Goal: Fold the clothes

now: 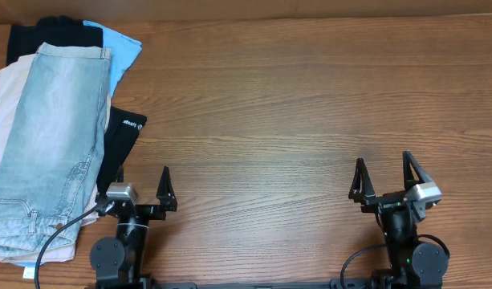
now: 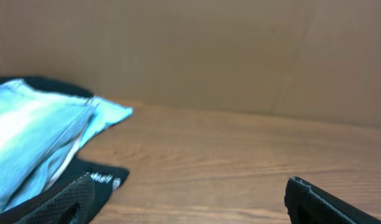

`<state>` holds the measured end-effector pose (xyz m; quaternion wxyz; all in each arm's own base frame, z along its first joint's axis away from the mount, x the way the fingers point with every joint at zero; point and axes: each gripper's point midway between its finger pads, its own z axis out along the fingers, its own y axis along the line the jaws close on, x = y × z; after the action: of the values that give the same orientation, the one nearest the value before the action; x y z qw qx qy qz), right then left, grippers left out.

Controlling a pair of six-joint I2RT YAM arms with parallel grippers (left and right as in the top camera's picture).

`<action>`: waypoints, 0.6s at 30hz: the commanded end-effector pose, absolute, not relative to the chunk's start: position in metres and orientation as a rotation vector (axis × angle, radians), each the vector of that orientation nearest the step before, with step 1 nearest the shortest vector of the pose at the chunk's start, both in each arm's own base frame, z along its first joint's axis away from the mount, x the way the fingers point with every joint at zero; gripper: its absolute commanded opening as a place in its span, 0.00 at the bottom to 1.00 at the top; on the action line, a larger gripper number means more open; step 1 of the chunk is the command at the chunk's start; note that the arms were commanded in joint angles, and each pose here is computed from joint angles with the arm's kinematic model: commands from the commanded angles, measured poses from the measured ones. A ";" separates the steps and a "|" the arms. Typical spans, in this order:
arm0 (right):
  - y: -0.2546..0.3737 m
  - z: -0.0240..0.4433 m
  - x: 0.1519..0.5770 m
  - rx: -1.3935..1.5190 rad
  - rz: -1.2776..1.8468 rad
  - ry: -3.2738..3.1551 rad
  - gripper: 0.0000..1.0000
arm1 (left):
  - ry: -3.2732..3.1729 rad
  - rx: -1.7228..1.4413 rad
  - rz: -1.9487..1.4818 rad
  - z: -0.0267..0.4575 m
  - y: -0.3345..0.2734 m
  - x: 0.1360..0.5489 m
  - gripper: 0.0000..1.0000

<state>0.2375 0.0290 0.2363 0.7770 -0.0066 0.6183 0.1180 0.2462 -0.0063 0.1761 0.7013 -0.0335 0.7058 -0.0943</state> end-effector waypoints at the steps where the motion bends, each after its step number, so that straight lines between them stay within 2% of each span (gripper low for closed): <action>1: 0.038 0.243 0.233 -0.062 0.294 1.298 1.00 | 1.537 -0.019 -0.252 0.185 -0.016 0.244 1.00; 18: 0.046 0.254 0.228 -0.108 0.321 1.252 1.00 | 1.553 -0.040 -0.270 0.192 -0.016 0.241 1.00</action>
<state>0.2293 0.0432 0.2545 0.7959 -0.0451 0.5866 0.1427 0.2450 -0.0154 0.1722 0.6915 -0.0182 0.7129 -0.1148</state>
